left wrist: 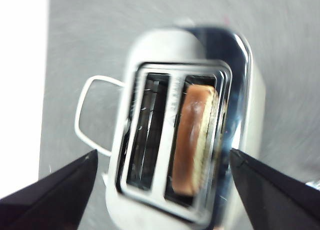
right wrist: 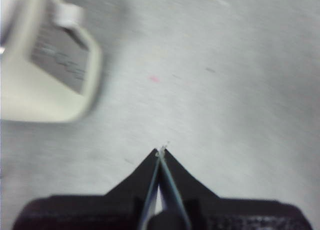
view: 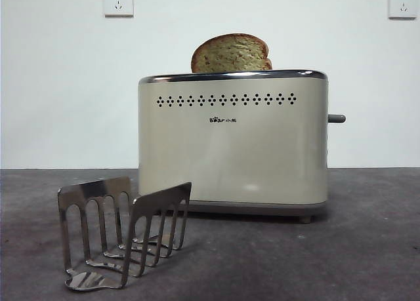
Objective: Pick up a slice of bread from the rack,put the bread on the toaster,press the button
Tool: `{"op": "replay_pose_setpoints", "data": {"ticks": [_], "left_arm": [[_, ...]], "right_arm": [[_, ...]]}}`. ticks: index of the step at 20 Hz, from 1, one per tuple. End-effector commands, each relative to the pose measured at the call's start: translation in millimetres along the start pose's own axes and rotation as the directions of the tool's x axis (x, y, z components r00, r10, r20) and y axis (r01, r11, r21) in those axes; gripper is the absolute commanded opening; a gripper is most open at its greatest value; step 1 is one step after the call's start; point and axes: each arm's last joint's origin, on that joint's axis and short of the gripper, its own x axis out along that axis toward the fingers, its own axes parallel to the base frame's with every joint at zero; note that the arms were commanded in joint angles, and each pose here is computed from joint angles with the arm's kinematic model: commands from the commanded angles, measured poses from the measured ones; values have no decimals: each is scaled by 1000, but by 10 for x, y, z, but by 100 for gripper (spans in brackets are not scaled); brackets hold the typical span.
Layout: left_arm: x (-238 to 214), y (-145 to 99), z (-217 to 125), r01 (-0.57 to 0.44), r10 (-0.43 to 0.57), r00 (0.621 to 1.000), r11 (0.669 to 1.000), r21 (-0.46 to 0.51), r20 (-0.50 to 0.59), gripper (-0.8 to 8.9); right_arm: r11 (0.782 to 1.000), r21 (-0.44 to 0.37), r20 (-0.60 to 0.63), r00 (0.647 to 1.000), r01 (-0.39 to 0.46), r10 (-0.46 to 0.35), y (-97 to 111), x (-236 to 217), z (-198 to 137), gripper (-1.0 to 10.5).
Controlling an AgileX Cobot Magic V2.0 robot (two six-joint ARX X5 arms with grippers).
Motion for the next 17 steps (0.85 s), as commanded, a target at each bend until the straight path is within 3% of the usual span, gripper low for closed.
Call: {"op": "replay_pose_setpoints", "data": {"ticks": [1, 3, 4, 6, 7, 11, 12, 13, 17], "left_arm": [[-203, -52, -24, 12, -10, 1000, 936, -351, 6, 435], [-418, -110, -74, 22, -24, 1000, 878, -479, 2, 420], [-524, -144, -105, 24, -30, 1000, 868, -495, -5, 321], [-693, -183, -139, 20, -22, 1000, 850, -527, 3, 31], [-785, -194, -152, 15, -6, 1000, 831, -556, 17, -14], [-1038, -241, -190, 10, 34, 998, 774, -633, 57, -8], [-1085, -252, -198, 11, 41, 997, 758, -652, 64, -8], [-1148, -265, -210, 10, 52, 996, 750, -662, 74, -8], [-1329, -314, -248, 23, 73, 991, 719, -694, 109, -8]], "right_arm": [[992, -15, 29, 992, -122, 122, 41, 64, 109, 1], [977, -22, 74, 975, -210, 211, 71, 142, 231, 1], [968, -25, 101, 962, -251, 252, 85, 198, 308, 0], [937, -21, 135, 928, -348, 348, 113, 332, 461, -3], [915, -3, 140, 906, -404, 400, 124, 417, 532, -5], [790, 119, 126, 798, -602, 589, 147, 881, 795, -7], [771, 151, 120, 785, -619, 608, 141, 1010, 844, -7], [762, 179, 111, 782, -622, 613, 129, 1132, 883, -7], [767, 252, 48, 799, -591, 600, 85, 1491, 952, -7]]}}
